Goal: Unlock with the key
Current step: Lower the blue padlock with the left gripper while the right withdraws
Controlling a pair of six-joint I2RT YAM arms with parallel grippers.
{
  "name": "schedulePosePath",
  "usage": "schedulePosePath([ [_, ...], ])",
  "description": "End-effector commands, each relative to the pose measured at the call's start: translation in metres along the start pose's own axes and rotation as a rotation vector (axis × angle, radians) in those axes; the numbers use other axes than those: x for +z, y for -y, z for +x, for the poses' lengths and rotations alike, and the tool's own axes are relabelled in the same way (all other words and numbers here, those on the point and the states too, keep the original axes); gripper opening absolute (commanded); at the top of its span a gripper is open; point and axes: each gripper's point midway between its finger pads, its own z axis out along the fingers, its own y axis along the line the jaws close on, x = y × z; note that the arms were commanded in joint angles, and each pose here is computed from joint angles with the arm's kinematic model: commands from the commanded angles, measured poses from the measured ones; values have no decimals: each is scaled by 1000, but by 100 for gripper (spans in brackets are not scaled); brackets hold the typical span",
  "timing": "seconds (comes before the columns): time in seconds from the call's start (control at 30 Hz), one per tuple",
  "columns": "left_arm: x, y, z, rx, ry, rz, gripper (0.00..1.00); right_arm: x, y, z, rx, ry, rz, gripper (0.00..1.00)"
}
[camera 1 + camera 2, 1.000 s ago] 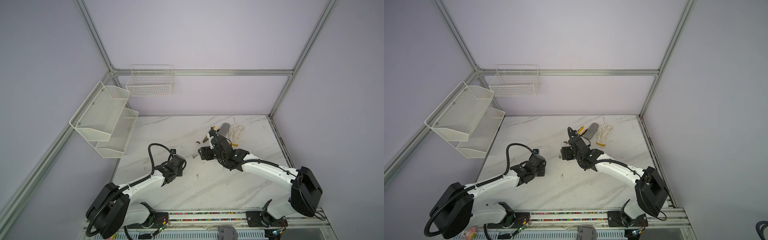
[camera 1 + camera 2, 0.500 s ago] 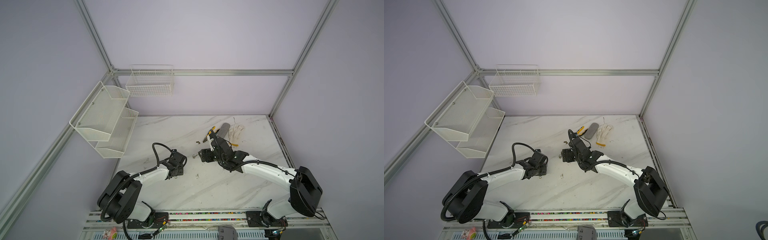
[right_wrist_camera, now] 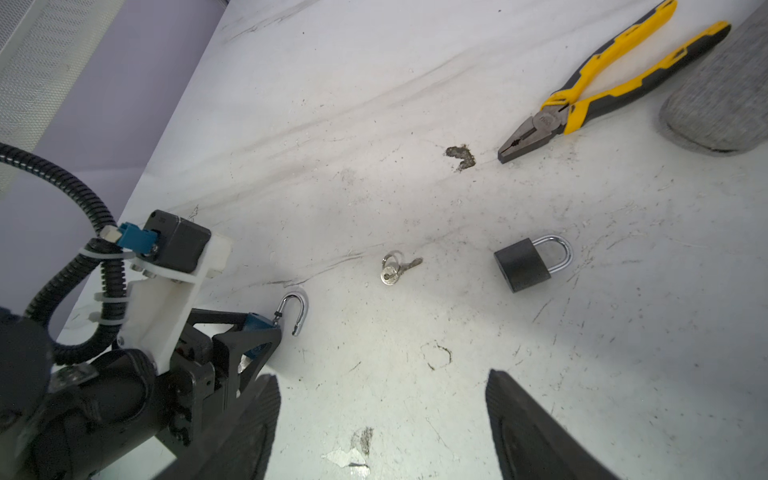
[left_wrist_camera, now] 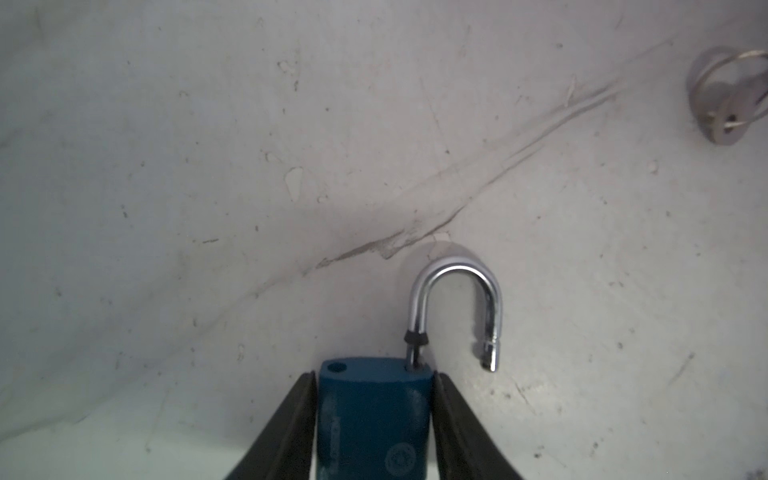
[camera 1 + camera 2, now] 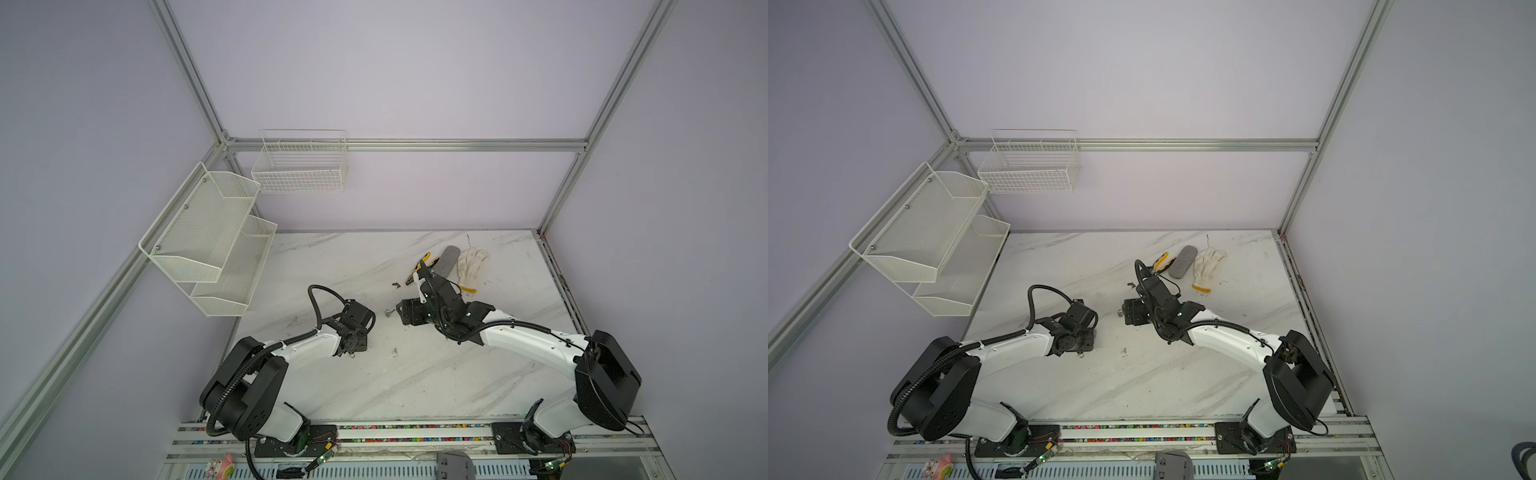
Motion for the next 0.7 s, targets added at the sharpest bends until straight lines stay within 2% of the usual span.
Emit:
schedulePosePath([
  [0.0,-25,11,-35,-9,80,46,54,4,-6,-12,8,29,-4,81],
  [0.13,-56,15,-49,-19,144,109,67,8,1,-18,33,48,50,80],
  [0.37,-105,15,-62,-38,265,228,81,26,10,-24,117,92,138,79],
  [0.57,-142,7,-69,-55,380,290,99,50,10,-25,137,130,207,79],
  [0.67,-154,-1,-69,-79,430,300,100,64,14,-20,143,129,273,79],
])
